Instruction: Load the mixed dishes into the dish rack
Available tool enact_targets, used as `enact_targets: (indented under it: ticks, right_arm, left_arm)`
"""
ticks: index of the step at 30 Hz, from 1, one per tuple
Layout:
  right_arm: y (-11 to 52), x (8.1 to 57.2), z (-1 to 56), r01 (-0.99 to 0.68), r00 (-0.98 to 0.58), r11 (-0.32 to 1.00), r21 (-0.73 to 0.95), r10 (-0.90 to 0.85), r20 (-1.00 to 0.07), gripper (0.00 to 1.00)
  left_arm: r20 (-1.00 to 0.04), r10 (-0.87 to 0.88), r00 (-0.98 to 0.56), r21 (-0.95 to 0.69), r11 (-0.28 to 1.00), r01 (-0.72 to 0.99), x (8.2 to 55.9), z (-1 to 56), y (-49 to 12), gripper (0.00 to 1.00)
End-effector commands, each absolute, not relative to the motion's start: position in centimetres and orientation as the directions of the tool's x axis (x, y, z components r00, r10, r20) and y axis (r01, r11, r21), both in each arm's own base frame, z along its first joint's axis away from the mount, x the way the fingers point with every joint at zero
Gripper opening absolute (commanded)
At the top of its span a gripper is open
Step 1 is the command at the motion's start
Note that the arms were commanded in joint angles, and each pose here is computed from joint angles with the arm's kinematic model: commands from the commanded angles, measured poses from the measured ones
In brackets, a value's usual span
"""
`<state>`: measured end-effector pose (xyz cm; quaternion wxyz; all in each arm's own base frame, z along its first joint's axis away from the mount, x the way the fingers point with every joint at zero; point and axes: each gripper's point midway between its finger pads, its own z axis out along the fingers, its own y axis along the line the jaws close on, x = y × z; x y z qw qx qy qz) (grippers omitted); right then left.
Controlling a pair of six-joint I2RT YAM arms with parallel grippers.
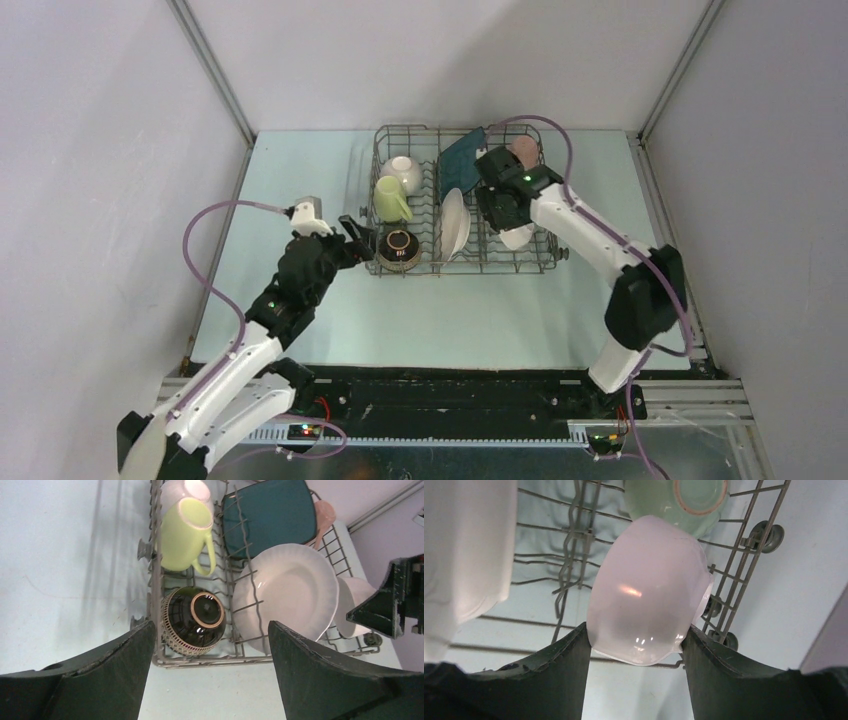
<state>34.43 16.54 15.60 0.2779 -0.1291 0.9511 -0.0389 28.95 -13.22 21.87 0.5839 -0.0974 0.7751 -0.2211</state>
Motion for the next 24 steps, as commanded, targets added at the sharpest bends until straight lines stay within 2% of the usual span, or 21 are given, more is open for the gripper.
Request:
enact_targets:
  ticks: [1,5,9,14,16,17,18,19,20,21,22,24]
  right_arm:
    - [14.1,35.9,15.7,-0.163,-0.828,0.918,-0.361,-0.327,-0.457,0.00]
    - [13.3,36.4,12.6,-0.175,-0.870,0.878,-0.446,-0.349,-0.347,0.00]
    - [12.9,36.9,10.6,-0.183,-0.888,0.848,-0.498,-0.359,-0.286,0.03]
    - [13.6,37.5,8.4,-0.194,-0.896,0.852,-0.487,-0.356,-0.266,0.07]
    - [14.0,37.5,7.8,-0.204,-0.897,0.861,-0.467,-0.355,-0.263,0.14]
    - [14.2,37.3,7.6,-0.210,-0.898,0.865,-0.455,-0.355,-0.261,0.26]
    - [14.6,37.4,7.8,-0.209,-0.894,0.873,-0.441,-0.354,-0.276,0.43]
    - [14.6,37.3,7.7,-0.213,-0.893,0.874,-0.436,-0.355,-0.277,0.53]
    - [15.0,37.4,8.1,-0.208,-0.886,0.884,-0.419,-0.352,-0.302,0.69]
    - [15.0,37.2,8.2,-0.208,-0.885,0.887,-0.413,-0.351,-0.306,0.76]
    - [15.2,37.3,8.8,-0.202,-0.878,0.896,-0.395,-0.344,-0.332,0.88]
    - [15.4,37.3,9.6,-0.196,-0.872,0.912,-0.360,-0.330,-0.361,0.95]
  left_arm:
    - [-0.880,-0.404,-0.248,-0.433,0.899,0.071,28.9,21.7,-11.8,0.89]
    - [-0.889,-0.381,-0.253,-0.404,0.914,0.042,28.7,20.9,-11.1,0.89]
    - [-0.891,-0.383,-0.244,-0.404,0.914,0.045,28.6,20.8,-11.0,0.89]
    - [-0.893,-0.380,-0.242,-0.404,0.913,0.055,28.8,20.8,-11.2,0.88]
    - [-0.892,-0.374,-0.252,-0.401,0.914,0.064,28.7,20.5,-11.4,0.88]
    - [-0.893,-0.382,-0.240,-0.410,0.908,0.081,28.8,20.8,-11.6,0.89]
    - [-0.892,-0.384,-0.238,-0.413,0.906,0.087,28.8,20.9,-11.7,0.89]
    - [-0.892,-0.385,-0.236,-0.416,0.905,0.094,28.8,20.9,-11.8,0.89]
    - [-0.892,-0.385,-0.236,-0.416,0.904,0.097,28.8,20.9,-11.9,0.89]
    - [-0.893,-0.384,-0.237,-0.415,0.905,0.098,28.8,20.8,-11.9,0.89]
    - [-0.893,-0.383,-0.238,-0.414,0.905,0.098,28.8,20.8,-11.9,0.89]
    - [-0.894,-0.381,-0.237,-0.412,0.906,0.096,28.8,20.7,-11.8,0.89]
